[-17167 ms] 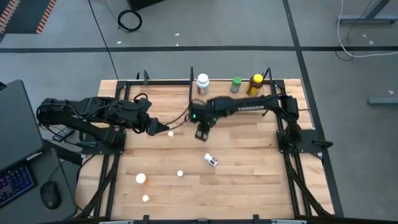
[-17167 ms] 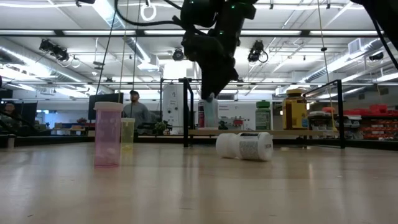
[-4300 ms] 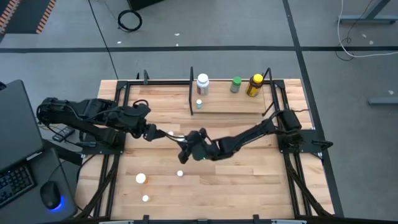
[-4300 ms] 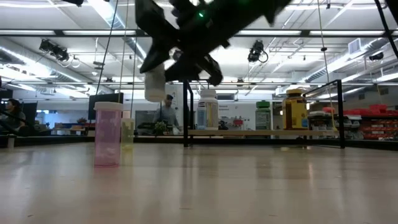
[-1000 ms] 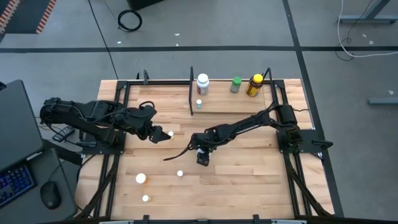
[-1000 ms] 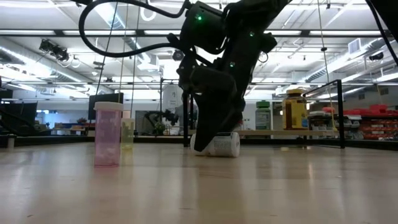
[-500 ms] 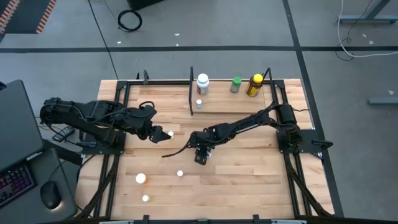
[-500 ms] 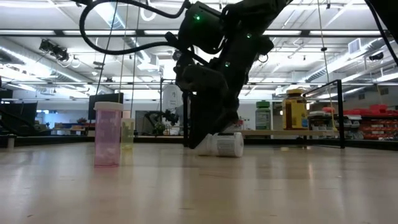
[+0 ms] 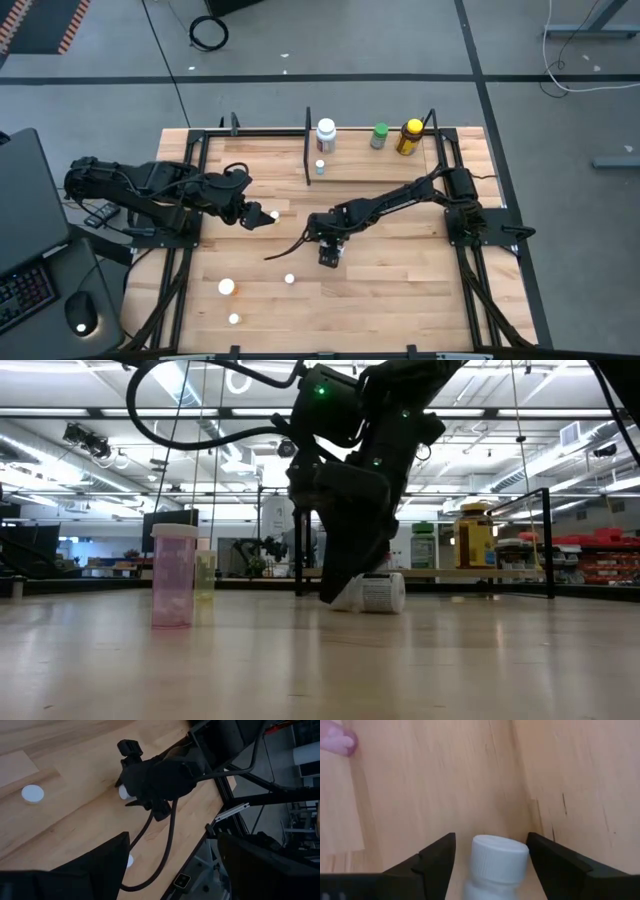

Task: Pick and place medicine bottles onto shelf by color
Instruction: Put the small white bottle pill bottle on the shelf

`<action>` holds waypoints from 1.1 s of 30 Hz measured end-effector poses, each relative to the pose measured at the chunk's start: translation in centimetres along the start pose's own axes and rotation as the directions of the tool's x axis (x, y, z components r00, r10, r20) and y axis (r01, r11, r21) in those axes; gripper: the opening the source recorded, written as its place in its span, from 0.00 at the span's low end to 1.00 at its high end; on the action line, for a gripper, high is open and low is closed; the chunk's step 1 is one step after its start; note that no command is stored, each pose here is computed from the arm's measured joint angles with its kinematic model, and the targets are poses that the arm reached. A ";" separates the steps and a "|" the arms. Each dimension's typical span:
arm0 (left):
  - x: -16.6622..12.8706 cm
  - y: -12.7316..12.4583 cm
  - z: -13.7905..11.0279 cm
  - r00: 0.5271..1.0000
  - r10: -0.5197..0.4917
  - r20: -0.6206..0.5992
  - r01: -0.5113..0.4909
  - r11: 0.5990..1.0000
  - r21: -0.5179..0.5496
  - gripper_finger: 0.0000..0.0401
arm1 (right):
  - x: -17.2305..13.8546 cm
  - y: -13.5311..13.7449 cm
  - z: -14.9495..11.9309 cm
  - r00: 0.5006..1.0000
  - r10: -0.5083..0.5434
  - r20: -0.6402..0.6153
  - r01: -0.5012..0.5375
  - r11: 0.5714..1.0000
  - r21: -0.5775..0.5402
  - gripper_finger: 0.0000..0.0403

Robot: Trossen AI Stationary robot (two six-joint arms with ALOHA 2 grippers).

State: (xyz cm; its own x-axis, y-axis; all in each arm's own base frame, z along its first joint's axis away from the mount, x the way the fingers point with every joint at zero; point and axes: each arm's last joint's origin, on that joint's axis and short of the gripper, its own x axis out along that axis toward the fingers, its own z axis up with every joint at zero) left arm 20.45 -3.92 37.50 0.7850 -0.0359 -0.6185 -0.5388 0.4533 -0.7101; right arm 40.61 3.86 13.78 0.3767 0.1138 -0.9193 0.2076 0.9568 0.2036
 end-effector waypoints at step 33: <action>-4.1 0.4 -0.4 0.958 -0.035 0.285 0.052 0.997 -0.050 0.76 | -3.3 4.5 3.1 0.619 -0.036 0.784 -0.190 0.962 0.195 0.39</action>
State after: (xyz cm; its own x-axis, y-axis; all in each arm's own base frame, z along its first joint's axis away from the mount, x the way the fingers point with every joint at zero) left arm 16.94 -3.97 39.64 0.8581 0.2032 -0.4716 -0.5121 0.4060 -0.7569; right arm 43.09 6.95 18.78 0.9338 -0.1740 -0.3126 0.3038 0.8469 0.4363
